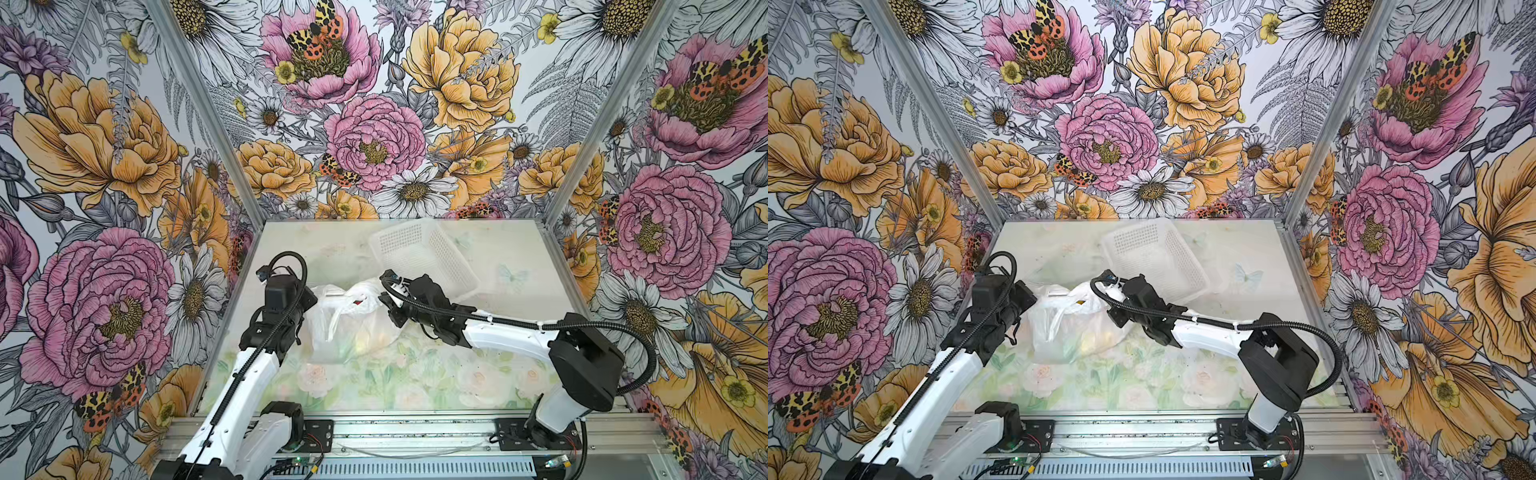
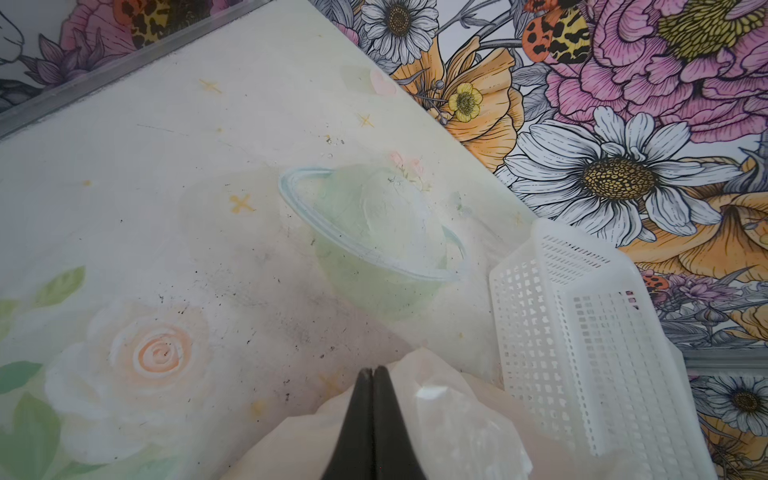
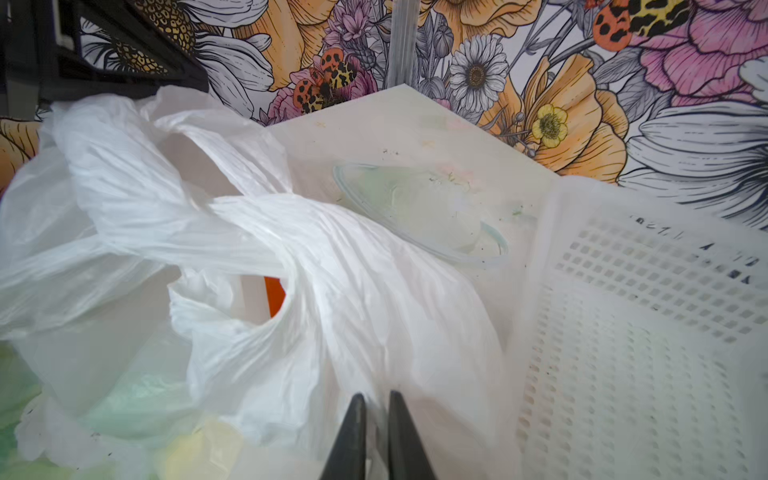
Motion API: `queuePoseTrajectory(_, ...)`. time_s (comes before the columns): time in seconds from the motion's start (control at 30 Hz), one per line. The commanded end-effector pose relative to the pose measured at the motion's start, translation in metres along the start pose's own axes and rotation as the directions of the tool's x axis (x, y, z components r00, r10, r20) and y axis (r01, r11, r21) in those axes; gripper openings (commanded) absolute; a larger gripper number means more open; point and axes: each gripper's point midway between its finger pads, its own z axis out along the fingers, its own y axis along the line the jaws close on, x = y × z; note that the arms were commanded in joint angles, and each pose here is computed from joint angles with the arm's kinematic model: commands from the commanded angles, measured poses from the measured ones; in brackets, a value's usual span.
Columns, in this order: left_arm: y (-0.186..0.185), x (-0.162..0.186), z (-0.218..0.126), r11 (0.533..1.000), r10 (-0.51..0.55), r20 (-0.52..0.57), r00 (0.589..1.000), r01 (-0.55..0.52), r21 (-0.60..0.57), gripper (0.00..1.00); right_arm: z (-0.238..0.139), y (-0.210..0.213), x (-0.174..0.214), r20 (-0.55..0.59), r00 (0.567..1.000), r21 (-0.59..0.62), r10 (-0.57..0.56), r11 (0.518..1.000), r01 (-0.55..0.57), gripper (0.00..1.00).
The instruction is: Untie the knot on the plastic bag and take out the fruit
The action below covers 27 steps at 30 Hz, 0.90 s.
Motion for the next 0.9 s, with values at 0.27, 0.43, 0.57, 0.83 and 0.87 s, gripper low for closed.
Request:
queuePoseTrajectory(0.27,-0.003,-0.014,-0.011,1.0,-0.001,0.06,0.998,0.0,0.014,0.0,-0.048,-0.039,-0.019,0.209,0.977,0.119,0.042,0.991,-0.068,0.0)
queuePoseTrajectory(0.43,0.002,-0.017,-0.015,1.0,-0.018,0.078,0.997,0.017,0.009,0.0,-0.065,-0.066,-0.015,0.276,0.956,0.152,0.096,0.978,-0.142,0.0)
queuePoseTrajectory(0.57,0.009,-0.018,-0.018,0.999,-0.038,0.091,0.995,0.039,-0.001,0.0,-0.076,-0.082,-0.012,0.325,0.935,0.155,0.141,0.967,-0.2,0.0)
queuePoseTrajectory(0.83,0.037,-0.027,-0.026,0.991,-0.123,0.137,0.983,0.128,-0.03,0.0,-0.078,-0.09,-0.008,0.344,0.923,0.137,0.171,0.963,-0.23,0.0)
queuePoseTrajectory(0.87,0.037,-0.028,-0.026,0.991,-0.126,0.139,0.982,0.131,-0.027,0.0,-0.078,-0.089,-0.008,0.345,0.923,0.133,0.171,0.964,-0.229,0.0)
